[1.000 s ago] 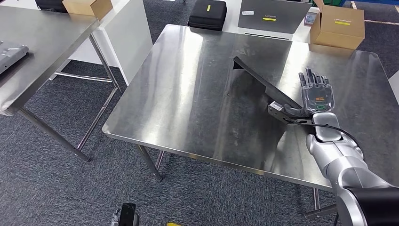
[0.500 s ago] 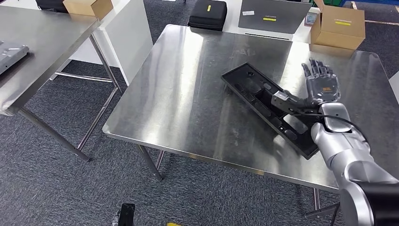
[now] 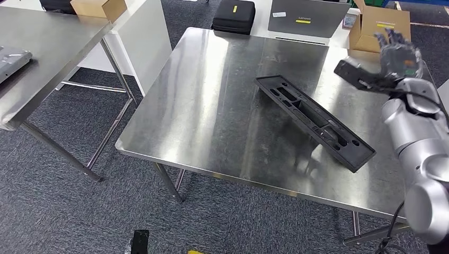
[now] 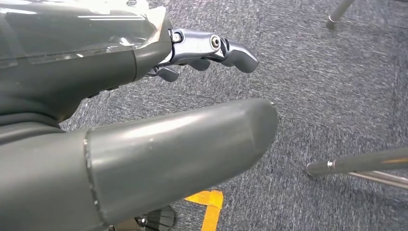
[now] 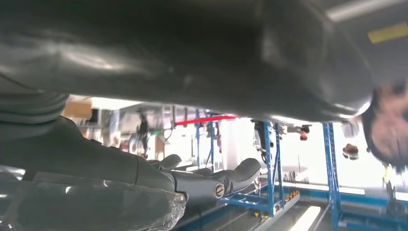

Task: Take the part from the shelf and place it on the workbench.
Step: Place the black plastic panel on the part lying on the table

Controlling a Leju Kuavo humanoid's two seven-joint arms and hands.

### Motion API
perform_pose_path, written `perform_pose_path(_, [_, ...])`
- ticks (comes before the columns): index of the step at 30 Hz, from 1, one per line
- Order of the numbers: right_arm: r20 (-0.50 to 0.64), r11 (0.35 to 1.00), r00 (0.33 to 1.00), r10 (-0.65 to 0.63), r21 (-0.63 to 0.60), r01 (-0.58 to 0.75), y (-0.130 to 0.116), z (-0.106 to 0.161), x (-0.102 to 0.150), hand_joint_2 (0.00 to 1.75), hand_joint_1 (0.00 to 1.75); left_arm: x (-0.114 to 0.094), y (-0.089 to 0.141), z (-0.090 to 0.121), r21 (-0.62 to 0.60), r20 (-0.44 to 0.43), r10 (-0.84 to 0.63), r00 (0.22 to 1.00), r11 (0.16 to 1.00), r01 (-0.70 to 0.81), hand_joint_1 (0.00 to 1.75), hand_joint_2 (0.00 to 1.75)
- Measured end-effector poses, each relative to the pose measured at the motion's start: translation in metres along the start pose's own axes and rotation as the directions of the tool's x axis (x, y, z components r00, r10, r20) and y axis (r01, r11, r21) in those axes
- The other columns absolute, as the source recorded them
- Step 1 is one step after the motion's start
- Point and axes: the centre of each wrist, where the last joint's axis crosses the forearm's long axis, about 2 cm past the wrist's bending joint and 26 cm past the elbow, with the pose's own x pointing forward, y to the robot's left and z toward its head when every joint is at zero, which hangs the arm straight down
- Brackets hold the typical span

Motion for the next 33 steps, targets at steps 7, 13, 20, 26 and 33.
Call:
perform_pose_path(7, [-0.08, 0.981, 0.995, 0.06, -0.18, -0.074, -0.078, -0.034, -0.008, 0.0, 0.0, -0.005, 0.002, 0.003, 0.027, -0.03, 0.025, 0.999, 0.999, -0.024, 0.0, 0.0])
perform_pose_path(13, [-0.245, 0.921, 0.96, 0.133, -0.327, -0.211, -0.147, -0.036, -0.069, 0.0, 0.0, -0.021, 0.013, 0.006, 0.048, -0.14, 0.047, 0.989, 0.998, -0.041, 0.0, 0.0])
perform_pose_path(20, [-0.287, 0.848, 0.937, 0.199, -0.428, -0.311, -0.171, 0.001, -0.15, 0.0, 0.0, -0.036, 0.049, -0.013, 0.097, -0.316, 0.096, 0.944, 0.993, -0.069, 0.0, 0.0])
perform_pose_path(26, [-0.084, 0.827, 0.967, 0.24, -0.504, -0.249, -0.051, 0.13, -0.189, 0.0, 0.0, -0.044, 0.065, -0.017, 0.116, -0.316, 0.088, 0.945, 0.992, -0.054, 0.0, 0.0])
perform_pose_path(33, [-0.124, 0.739, 0.961, 0.245, -0.618, -0.268, -0.014, 0.328, -0.173, 0.0, 0.0, -0.064, 0.073, -0.002, 0.131, -0.363, 0.079, 0.928, 0.991, -0.033, 0.0, 0.0])
